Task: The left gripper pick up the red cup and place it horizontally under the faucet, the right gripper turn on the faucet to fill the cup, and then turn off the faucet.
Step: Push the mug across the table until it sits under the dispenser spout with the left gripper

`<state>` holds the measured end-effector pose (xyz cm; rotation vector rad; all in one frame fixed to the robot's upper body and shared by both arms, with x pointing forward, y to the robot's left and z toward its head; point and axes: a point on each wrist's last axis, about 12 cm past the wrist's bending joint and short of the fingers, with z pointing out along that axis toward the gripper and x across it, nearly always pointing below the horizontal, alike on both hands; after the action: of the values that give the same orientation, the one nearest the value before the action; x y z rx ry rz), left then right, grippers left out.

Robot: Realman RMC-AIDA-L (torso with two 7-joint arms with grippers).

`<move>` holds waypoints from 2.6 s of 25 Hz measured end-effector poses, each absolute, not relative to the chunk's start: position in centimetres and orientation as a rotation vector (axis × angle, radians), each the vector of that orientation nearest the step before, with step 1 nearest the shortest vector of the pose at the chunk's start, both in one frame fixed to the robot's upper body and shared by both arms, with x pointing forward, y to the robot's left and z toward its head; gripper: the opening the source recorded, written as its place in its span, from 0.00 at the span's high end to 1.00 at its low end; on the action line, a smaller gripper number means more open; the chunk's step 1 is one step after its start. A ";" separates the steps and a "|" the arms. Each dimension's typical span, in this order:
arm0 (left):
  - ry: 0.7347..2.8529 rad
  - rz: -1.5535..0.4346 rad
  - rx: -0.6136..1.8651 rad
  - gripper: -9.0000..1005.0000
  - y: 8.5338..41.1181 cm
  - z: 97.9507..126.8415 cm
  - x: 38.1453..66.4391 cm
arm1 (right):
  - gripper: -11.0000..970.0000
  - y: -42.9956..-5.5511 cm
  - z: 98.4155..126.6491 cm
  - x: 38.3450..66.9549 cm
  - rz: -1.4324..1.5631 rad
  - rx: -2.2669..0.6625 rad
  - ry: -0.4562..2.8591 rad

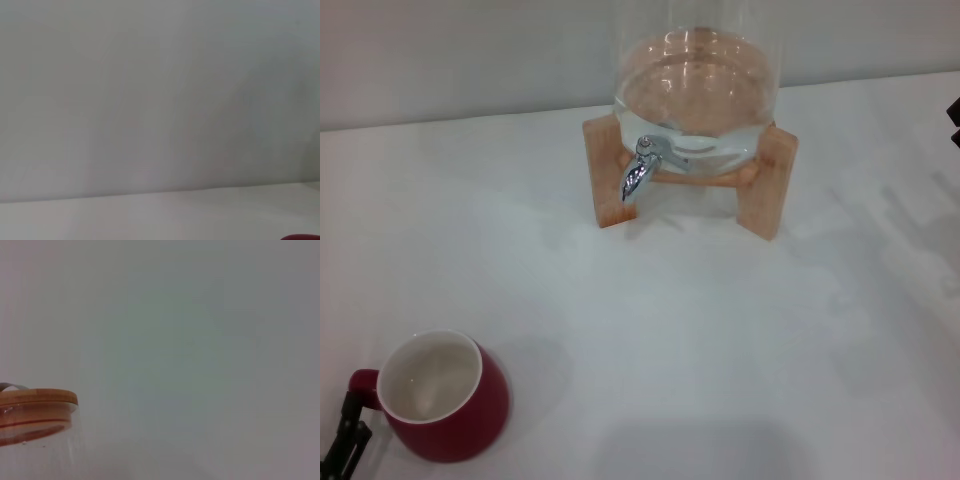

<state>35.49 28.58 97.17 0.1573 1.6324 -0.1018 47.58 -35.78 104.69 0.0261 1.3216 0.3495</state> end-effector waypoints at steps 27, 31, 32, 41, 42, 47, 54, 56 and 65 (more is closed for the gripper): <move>1.638 -0.125 0.194 0.14 28.3 97.1 36.3 | 0.11 -35.8 104.7 47.5 0.351 0.022 1.313; 1.642 -0.121 0.204 0.14 28.5 97.1 36.5 | 0.11 -35.8 104.7 47.4 0.352 0.022 1.312; 1.643 -0.120 0.205 0.14 28.5 97.1 36.5 | 0.11 -35.8 104.7 47.4 0.352 0.022 1.312; 1.639 -0.121 0.207 0.14 28.5 97.1 36.7 | 0.11 -35.8 104.8 47.4 0.352 0.021 1.310; 1.637 -0.122 0.209 0.14 28.5 97.1 36.8 | 0.11 -35.8 104.8 47.4 0.352 0.021 1.310; 1.630 -0.126 0.216 0.14 28.4 97.2 37.1 | 0.11 -35.8 104.8 47.4 0.353 0.021 1.309; 1.627 -0.128 0.220 0.14 28.4 97.3 37.2 | 0.11 -35.8 104.8 47.4 0.353 0.020 1.308; 1.626 -0.129 0.221 0.14 28.4 97.3 37.3 | 0.11 -35.8 104.8 47.4 0.353 0.020 1.308; 1.623 -0.136 0.229 0.17 28.2 97.3 37.4 | 0.11 -35.7 104.8 47.4 0.357 0.016 1.304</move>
<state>37.45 28.23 97.32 0.2290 1.6226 -0.1361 47.36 -35.69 104.82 0.0165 1.3044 0.3567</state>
